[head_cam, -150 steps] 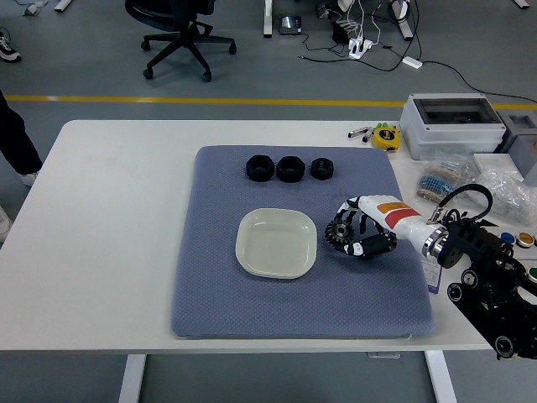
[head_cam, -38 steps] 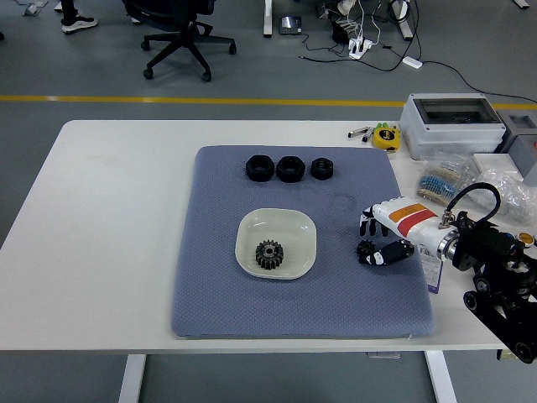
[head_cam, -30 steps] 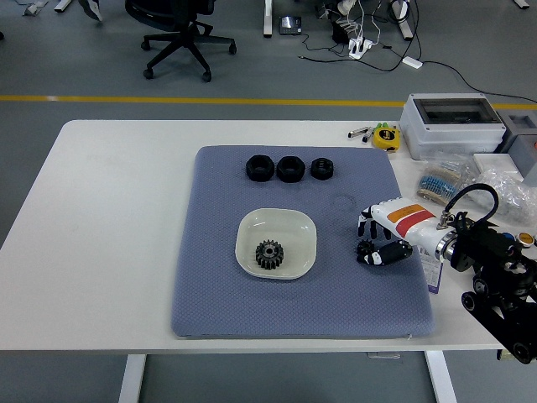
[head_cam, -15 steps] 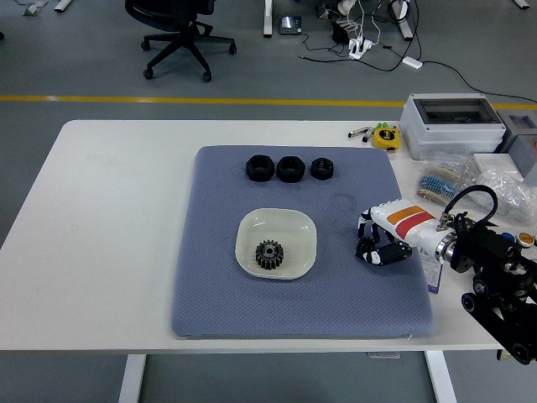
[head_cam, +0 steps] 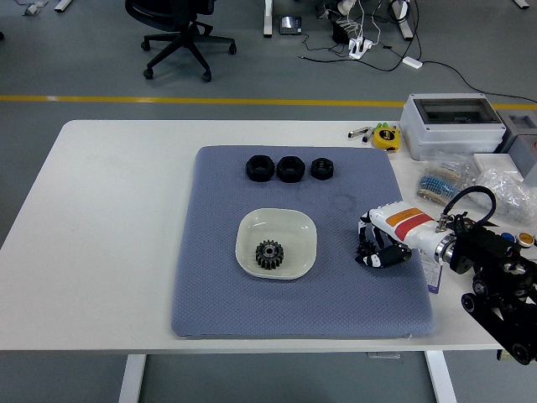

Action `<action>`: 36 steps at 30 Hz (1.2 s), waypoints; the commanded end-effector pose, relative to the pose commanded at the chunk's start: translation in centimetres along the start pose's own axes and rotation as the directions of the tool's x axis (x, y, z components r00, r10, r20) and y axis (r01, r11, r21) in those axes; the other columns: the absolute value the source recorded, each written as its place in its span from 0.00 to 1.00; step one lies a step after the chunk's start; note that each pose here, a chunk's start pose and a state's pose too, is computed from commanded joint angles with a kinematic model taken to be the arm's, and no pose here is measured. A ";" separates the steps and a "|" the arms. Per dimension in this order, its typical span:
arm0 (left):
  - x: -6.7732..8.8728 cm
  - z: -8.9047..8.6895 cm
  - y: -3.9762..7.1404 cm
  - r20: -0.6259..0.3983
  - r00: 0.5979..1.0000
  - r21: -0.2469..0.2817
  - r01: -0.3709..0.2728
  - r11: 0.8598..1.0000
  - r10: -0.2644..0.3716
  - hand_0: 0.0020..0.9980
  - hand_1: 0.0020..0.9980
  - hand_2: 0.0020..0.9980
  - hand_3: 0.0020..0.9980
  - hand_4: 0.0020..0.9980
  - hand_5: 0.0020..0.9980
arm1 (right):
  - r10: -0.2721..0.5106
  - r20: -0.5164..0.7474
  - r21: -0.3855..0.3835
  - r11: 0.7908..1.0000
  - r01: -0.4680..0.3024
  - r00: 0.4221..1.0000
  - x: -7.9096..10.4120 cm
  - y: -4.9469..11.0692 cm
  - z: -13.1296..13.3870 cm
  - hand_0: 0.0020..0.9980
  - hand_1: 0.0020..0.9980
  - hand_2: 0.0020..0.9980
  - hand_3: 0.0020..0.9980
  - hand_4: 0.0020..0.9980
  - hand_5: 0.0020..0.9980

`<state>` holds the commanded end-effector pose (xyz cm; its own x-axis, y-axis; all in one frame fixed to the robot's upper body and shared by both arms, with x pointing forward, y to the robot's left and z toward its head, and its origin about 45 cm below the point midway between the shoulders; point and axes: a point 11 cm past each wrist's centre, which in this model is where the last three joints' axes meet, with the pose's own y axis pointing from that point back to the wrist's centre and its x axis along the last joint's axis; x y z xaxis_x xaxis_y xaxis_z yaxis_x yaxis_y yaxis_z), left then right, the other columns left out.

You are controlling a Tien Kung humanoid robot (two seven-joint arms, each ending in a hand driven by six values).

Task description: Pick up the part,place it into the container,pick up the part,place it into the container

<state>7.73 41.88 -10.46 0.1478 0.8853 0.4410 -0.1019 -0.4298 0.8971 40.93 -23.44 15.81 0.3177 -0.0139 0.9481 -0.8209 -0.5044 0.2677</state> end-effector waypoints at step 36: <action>0.0 0.0 0.0 0.006 1.000 -0.001 0.002 1.000 -0.002 0.69 0.70 0.74 0.58 0.65 0.62 | 0.109 0.039 0.051 0.993 -0.111 0.993 3.5 -0.1 -1.3 0.06 0.14 0.27 0.50 0.82 0.38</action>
<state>7.72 41.86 -10.47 0.1536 0.8853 0.4389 -0.1024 -0.4276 0.8982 41.52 -22.30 19.32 0.2444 -0.1023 0.9643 -0.8260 -0.5429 0.1518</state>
